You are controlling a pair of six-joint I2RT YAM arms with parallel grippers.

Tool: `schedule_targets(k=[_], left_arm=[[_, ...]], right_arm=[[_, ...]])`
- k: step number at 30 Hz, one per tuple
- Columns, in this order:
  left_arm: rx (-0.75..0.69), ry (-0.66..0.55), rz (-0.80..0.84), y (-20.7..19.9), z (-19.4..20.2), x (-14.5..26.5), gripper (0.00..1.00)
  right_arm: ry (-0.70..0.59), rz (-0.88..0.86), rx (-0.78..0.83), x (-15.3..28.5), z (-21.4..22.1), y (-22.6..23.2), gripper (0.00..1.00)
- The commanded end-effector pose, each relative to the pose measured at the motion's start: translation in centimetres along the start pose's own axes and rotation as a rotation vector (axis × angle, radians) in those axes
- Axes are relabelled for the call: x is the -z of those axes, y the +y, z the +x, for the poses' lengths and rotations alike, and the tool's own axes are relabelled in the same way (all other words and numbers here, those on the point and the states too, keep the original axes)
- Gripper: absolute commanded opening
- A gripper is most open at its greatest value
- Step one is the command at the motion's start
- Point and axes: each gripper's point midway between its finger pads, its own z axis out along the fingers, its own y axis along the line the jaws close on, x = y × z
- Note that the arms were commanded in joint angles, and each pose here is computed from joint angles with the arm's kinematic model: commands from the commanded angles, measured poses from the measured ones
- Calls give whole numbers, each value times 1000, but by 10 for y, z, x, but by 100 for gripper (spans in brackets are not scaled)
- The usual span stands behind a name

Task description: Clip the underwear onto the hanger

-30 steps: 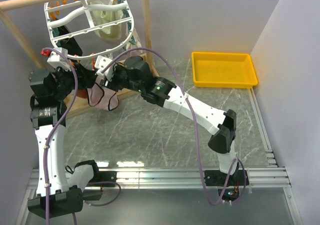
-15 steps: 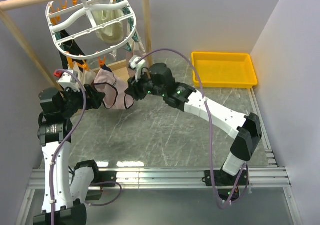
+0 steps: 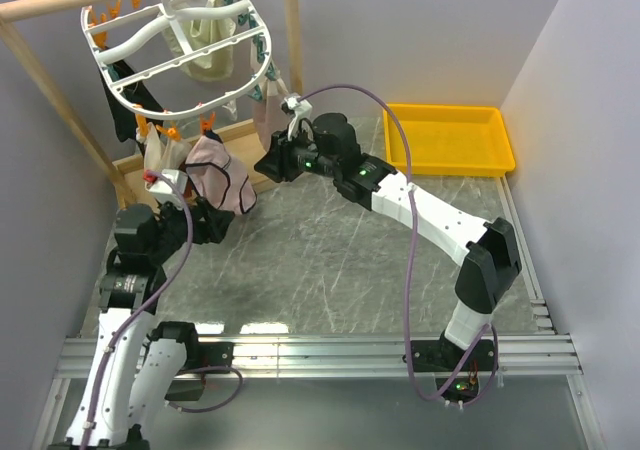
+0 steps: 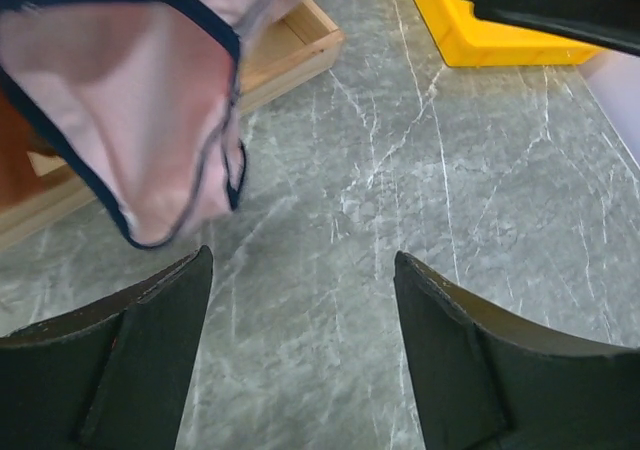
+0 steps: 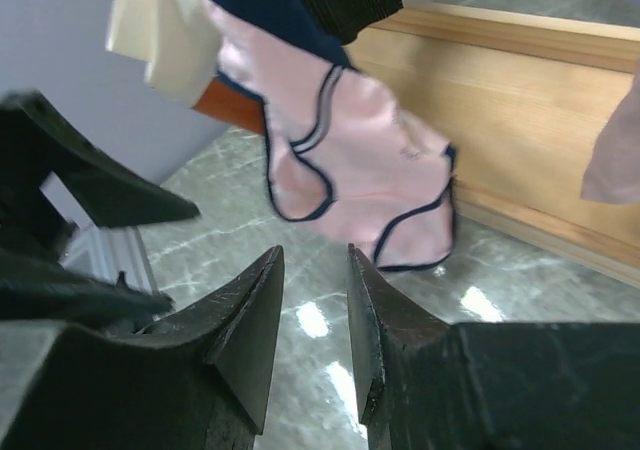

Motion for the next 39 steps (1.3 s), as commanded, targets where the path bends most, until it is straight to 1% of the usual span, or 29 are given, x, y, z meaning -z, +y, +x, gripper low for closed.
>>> schedule_targets(k=[1, 4, 5, 6, 7, 9, 10, 11, 15, 17, 19, 20, 22, 23, 25, 26, 28, 29, 30, 31, 32, 33, 34, 36, 39], left_arm=[[3, -132, -114, 10, -23, -11, 77], [17, -146, -120, 6, -20, -24, 78], [27, -180, -152, 10, -24, -28, 79], [28, -169, -143, 7, -20, -35, 80], [27, -191, -138, 5, -24, -40, 81], [40, -179, -172, 6, -17, -52, 83], [40, -183, -181, 6, -18, -56, 83], [45, -214, -210, 8, -27, -58, 83], [45, -233, -215, -1, -32, -77, 86], [60, -236, -234, 1, -31, -83, 86], [80, -214, -289, 12, -23, -90, 86], [93, -209, -301, 14, -20, -92, 84], [91, -209, -312, 19, -14, -99, 79], [85, -207, -315, 20, -11, -101, 74], [77, -202, -318, 23, -5, -109, 66], [67, -206, -319, 25, -4, -111, 54], [60, -196, -320, 29, -1, -116, 44], [65, -189, -338, 37, 0, -117, 30], [67, -170, -350, 42, 4, -119, 22], [71, -143, -347, 44, 6, -120, 17], [77, -130, -367, 54, 7, -120, 5], [77, -119, -367, 56, 5, -119, 0], [62, -98, -364, 58, 8, -117, 0], [46, -94, -353, 63, 7, -111, 0], [-33, -68, -295, 58, 11, -101, 0]], right_arm=[[-22, -13, -44, -11, 0, 2, 39], [-22, 13, -60, -13, 3, -3, 40], [-22, 21, -65, -13, 4, -5, 40], [-28, 40, -75, -13, 3, -8, 41], [-26, 47, -79, -13, 5, -9, 42], [-22, 73, -95, -10, 10, -14, 45], [-21, 82, -101, -9, 12, -17, 45], [-18, 85, -106, -8, 13, -19, 45], [-6, 106, -135, -3, 21, -29, 45], [-3, 108, -143, -1, 22, -32, 46], [5, 107, -151, 1, 25, -33, 45], [7, 102, -153, 1, 26, -33, 45], [14, 99, -156, 2, 28, -34, 45], [-5, 84, -152, 0, 23, -31, 45], [-4, 84, -155, 1, 24, -32, 46], [-3, 78, -153, 1, 24, -31, 45], [-12, 73, -148, 3, 22, -31, 45], [-5, 59, -147, 3, 24, -29, 45], [-5, 53, -149, 4, 24, -30, 45], [-14, 46, -149, 5, 23, -32, 45], [-7, 32, -147, 6, 26, -31, 45], [-7, 12, -143, 6, 26, -30, 45], [-7, 3, -137, 7, 26, -31, 44], [-3, -13, -113, 6, 29, -33, 44], [-2, -27, -99, 4, 31, -38, 44]])
